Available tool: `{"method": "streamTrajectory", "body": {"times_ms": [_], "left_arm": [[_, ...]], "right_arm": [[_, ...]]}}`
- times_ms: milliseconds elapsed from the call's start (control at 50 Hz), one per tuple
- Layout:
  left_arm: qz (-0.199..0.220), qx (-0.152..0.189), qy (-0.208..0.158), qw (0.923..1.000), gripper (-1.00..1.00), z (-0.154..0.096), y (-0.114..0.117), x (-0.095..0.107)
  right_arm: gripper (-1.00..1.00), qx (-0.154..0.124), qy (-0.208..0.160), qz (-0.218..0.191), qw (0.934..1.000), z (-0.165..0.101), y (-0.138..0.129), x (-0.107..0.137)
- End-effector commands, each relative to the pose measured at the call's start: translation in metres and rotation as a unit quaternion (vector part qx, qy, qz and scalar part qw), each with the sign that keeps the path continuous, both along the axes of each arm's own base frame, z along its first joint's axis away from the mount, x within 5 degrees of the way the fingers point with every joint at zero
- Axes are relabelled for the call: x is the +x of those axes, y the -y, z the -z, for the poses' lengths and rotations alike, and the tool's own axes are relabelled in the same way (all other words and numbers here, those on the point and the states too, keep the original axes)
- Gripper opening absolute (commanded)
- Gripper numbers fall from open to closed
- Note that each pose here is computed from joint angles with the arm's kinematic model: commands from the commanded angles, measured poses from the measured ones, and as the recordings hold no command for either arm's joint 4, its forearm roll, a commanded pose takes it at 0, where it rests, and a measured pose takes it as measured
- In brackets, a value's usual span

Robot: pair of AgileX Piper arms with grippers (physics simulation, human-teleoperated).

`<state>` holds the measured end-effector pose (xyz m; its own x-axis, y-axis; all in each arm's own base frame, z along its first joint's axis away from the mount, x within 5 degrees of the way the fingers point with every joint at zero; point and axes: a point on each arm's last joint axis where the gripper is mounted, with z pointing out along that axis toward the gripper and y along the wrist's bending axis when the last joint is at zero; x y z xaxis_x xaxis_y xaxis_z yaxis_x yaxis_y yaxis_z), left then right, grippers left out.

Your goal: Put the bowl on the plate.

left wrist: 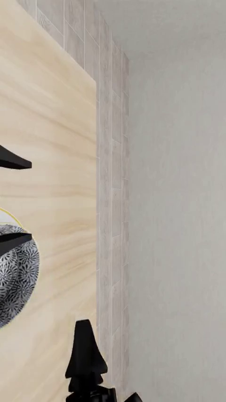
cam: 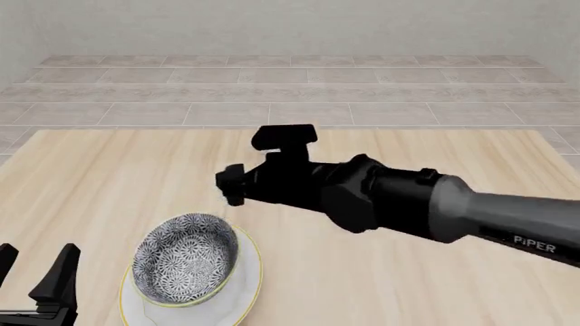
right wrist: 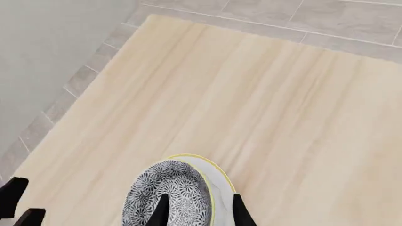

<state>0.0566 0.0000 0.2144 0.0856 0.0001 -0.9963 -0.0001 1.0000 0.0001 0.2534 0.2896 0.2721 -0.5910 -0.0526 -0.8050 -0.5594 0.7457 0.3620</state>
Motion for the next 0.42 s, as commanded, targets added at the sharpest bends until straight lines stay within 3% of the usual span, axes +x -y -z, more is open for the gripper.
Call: {"method": "streamTrajectory", "body": {"times_ms": [20,140,240,300,420], "left_arm": [[0.000,0.000,0.000,1.0000,1.00,0.000,0.000,0.000],[0.000,0.000,0.000,1.0000,1.00,0.000,0.000,0.000],[0.000,0.000,0.000,1.0000,1.00,0.000,0.000,0.000],[0.000,0.000,0.000,1.0000,1.00,0.000,0.000,0.000],[0.000,0.000,0.000,1.0000,1.00,0.000,0.000,0.000]], "right_arm": [[1.00,0.004,0.075,0.000,0.9972,-0.077,0.038,-0.010],[1.00,0.001,0.137,0.016,0.9905,-0.130,0.077,-0.020],[1.00,-0.019,0.201,0.029,0.9790,-0.171,0.116,-0.037],[1.00,-0.005,0.210,0.035,0.9771,-0.183,0.127,-0.049],[1.00,0.001,0.262,0.073,0.9623,-0.213,0.173,-0.081]]}}
